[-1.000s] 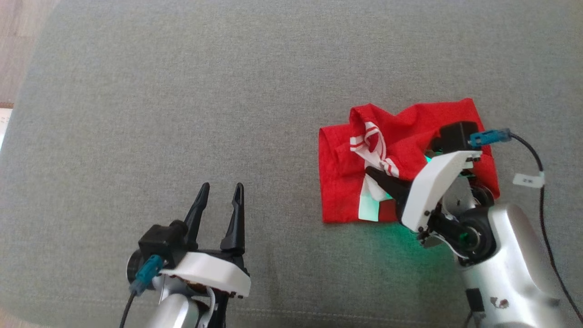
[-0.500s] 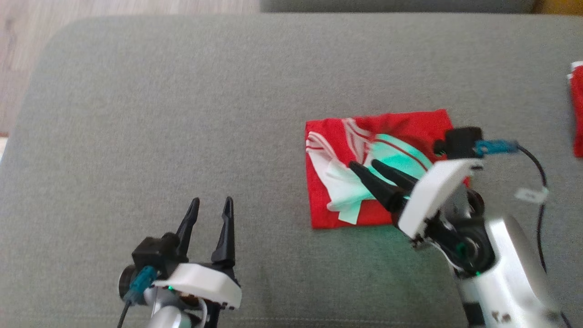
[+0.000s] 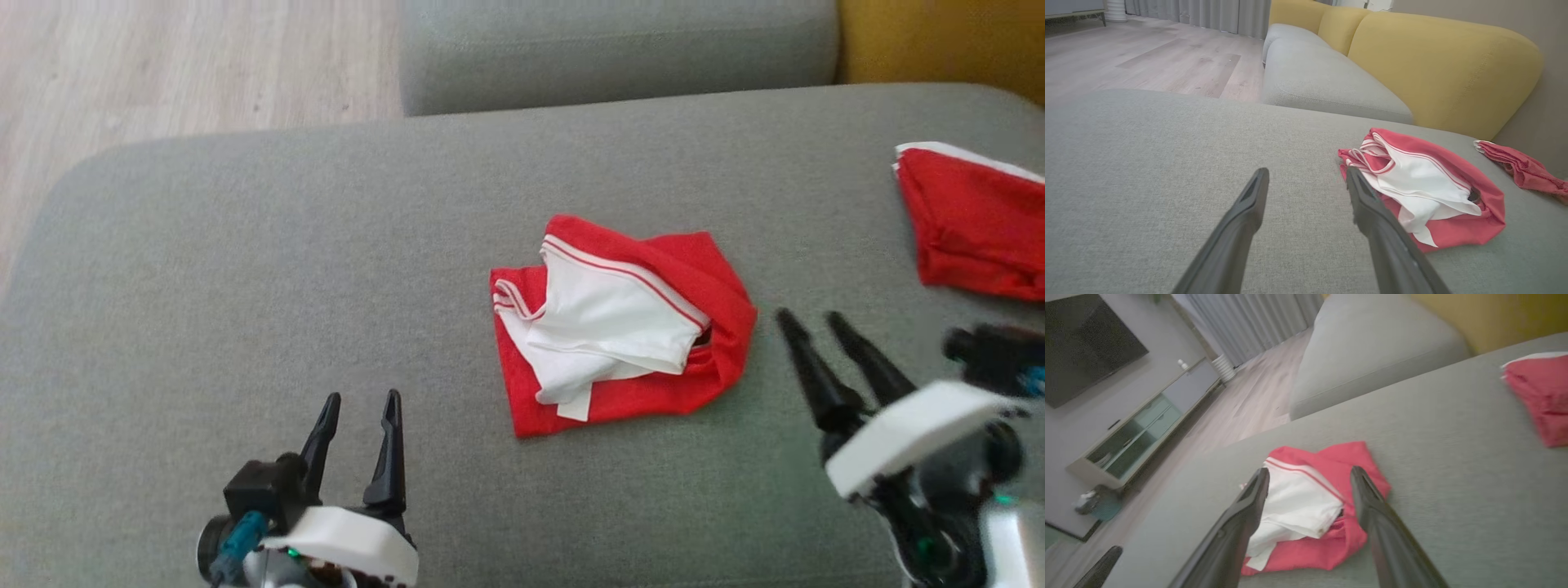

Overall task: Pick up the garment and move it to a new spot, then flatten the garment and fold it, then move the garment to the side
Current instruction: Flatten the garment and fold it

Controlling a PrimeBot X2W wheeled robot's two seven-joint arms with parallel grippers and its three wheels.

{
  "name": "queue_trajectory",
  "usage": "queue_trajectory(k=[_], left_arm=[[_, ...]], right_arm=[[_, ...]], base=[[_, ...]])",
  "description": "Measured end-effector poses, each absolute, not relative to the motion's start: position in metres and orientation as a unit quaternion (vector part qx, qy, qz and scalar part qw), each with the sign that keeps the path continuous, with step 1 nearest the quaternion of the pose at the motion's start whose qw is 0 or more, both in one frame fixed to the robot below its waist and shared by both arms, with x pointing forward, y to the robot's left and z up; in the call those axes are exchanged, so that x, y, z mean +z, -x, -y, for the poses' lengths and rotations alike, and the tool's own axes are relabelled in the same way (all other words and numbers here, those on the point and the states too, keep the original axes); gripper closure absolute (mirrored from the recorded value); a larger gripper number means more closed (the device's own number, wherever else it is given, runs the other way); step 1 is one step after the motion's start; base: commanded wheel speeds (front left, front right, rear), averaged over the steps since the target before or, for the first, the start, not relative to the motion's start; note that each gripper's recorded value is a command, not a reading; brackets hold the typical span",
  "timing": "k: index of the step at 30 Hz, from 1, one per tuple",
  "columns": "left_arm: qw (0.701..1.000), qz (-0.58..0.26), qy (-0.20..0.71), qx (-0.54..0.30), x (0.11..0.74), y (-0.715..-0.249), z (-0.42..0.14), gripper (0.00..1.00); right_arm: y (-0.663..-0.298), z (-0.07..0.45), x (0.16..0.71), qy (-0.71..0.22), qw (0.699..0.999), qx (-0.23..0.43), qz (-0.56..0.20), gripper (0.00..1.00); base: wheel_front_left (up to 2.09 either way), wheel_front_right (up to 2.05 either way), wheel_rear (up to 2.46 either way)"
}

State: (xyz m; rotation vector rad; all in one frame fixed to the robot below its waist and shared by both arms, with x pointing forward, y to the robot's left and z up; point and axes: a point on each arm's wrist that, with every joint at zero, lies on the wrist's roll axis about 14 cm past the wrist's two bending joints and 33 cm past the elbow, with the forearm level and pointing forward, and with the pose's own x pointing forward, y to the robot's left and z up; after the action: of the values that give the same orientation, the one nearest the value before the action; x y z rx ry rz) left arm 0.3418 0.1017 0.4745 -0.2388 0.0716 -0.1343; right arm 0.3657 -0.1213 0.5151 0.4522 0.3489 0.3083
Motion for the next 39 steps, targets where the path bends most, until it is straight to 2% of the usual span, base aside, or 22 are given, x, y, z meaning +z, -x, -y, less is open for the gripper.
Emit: queue_trajectory(k=[7, 8, 9, 10, 11, 12, 13, 14, 18, 23, 27, 30, 33, 39], left_arm=[[0.99, -0.028, 0.118, -0.071, 0.48, -0.336, -0.099, 0.0], [0.99, -0.028, 0.118, -0.069, 0.48, -0.335, -0.099, 0.0], [0.99, -0.029, 0.118, -0.068, 0.479, -0.334, -0.1, 0.0], [0.99, -0.031, 0.118, -0.066, 0.478, -0.332, -0.101, 0.0], [0.99, -0.033, 0.118, -0.065, 0.476, -0.331, -0.102, 0.0], [0.99, -0.034, 0.118, -0.063, 0.475, -0.33, -0.103, 0.0], [0.99, -0.035, 0.118, -0.061, 0.475, -0.329, -0.104, 0.0], [0.99, -0.036, 0.118, -0.06, 0.474, -0.329, -0.105, 0.0], [0.99, -0.045, 0.121, -0.057, 0.469, -0.332, -0.106, 0.0], [0.989, -0.054, 0.12, -0.065, 0.463, -0.347, -0.102, 0.0], [0.988, -0.054, 0.124, -0.071, 0.462, -0.365, -0.1, 0.0], [0.988, -0.06, 0.129, -0.063, 0.457, -0.374, -0.101, 0.0], [0.987, -0.079, 0.13, -0.046, 0.443, -0.374, -0.109, 0.0], [0.987, -0.101, 0.126, -0.01, 0.429, -0.368, -0.127, 0.0]], right_arm=[[-0.352, 0.187, 0.502, -0.187, 0.975, 0.033, -0.118, 0.0], [-0.351, 0.192, 0.498, -0.183, 0.976, 0.023, -0.118, 0.04], [-0.349, 0.196, 0.492, -0.179, 0.976, 0.015, -0.12, 0.13], [-0.348, 0.198, 0.487, -0.176, 0.977, 0.009, -0.124, 0.29], [-0.348, 0.2, 0.483, -0.172, 0.977, 0.005, -0.128, 0.53], [-0.348, 0.2, 0.479, -0.168, 0.977, 0.003, -0.132, 0.71], [-0.348, 0.2, 0.476, -0.166, 0.977, 0.002, -0.135, 0.93], [-0.349, 0.199, 0.472, -0.164, 0.976, 0.002, -0.141, 1.0], [-0.369, 0.186, 0.465, -0.157, 0.974, 0.021, -0.165, 1.0], [-0.437, 0.155, 0.486, -0.125, 0.974, 0.085, -0.171, 1.0], [-0.484, 0.13, 0.482, -0.074, 0.965, 0.137, -0.213, 1.0], [-0.502, 0.113, 0.456, -0.069, 0.944, 0.164, -0.277, 1.0], [-0.509, 0.09, 0.415, -0.058, 0.907, 0.197, -0.367, 1.0], [-0.518, 0.072, 0.384, -0.056, 0.875, 0.22, -0.428, 1.0]], base=[[0.0, 0.0, 0.0], [0.0, 0.0, 0.0], [0.0, 0.0, 0.0], [0.0, 0.0, 0.0], [0.0, 0.0, 0.0], [0.0, 0.0, 0.0], [0.0, 0.0, 0.0], [0.0, 0.0, 0.0], [0.0, 0.0, 0.0], [0.0, 0.0, 0.0], [0.0, 0.0, 0.0], [0.0, 0.0, 0.0], [0.0, 0.0, 0.0], [0.0, 0.0, 0.0]])
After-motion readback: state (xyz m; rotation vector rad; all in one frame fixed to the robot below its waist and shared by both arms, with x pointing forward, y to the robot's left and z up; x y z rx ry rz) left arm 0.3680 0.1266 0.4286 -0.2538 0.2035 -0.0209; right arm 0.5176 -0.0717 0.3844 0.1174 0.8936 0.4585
